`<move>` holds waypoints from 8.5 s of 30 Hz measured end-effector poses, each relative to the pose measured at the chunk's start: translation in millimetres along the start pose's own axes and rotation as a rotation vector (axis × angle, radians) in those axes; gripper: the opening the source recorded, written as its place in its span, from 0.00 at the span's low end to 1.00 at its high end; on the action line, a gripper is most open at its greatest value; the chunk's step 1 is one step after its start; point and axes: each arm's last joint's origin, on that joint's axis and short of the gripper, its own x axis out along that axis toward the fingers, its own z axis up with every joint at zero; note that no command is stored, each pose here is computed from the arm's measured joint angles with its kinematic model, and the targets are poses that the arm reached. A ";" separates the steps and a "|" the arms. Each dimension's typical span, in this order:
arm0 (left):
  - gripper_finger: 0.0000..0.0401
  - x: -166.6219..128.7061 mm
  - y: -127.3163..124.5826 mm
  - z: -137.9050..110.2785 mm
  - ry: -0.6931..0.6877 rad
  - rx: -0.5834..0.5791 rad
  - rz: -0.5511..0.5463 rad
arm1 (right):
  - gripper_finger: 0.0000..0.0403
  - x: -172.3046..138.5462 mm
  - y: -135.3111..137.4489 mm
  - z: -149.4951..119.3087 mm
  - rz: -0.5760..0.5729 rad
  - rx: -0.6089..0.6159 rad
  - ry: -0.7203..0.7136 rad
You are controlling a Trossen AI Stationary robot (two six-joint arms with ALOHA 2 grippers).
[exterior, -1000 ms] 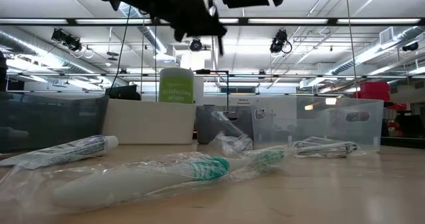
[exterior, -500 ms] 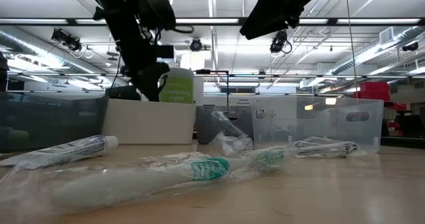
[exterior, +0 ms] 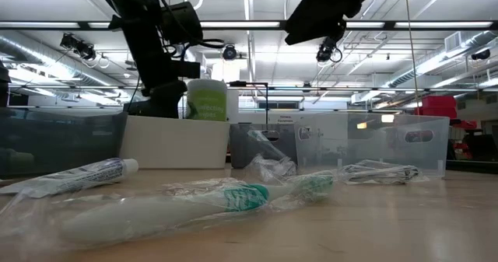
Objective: Pick & Place Travel size toiletries
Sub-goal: Put the blue razor into the white bin, then put the red toothbrush into the top black bin, then put the silver nail cutter into the transparent bin, then put the purple toothpaste into the bottom black bin
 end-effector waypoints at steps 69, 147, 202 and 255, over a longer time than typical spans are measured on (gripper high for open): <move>0.33 -8.5 -7.5 38.9 -0.382 -0.128 -0.206 | 0.04 -28.0 64.8 -98.5 -0.168 0.804 0.460; 0.33 -10.4 -9.3 41.8 -0.412 -0.158 -0.238 | 0.28 31.3 23.2 -105.6 -0.108 0.152 0.347; 0.33 -10.3 -9.2 41.8 -0.413 -0.157 -0.234 | 0.13 32.5 26.5 -137.4 0.134 0.071 0.387; 0.33 -41.2 -79.3 23.7 -0.361 0.053 -0.709 | 0.41 12.0 -75.0 -54.8 -0.308 0.047 0.036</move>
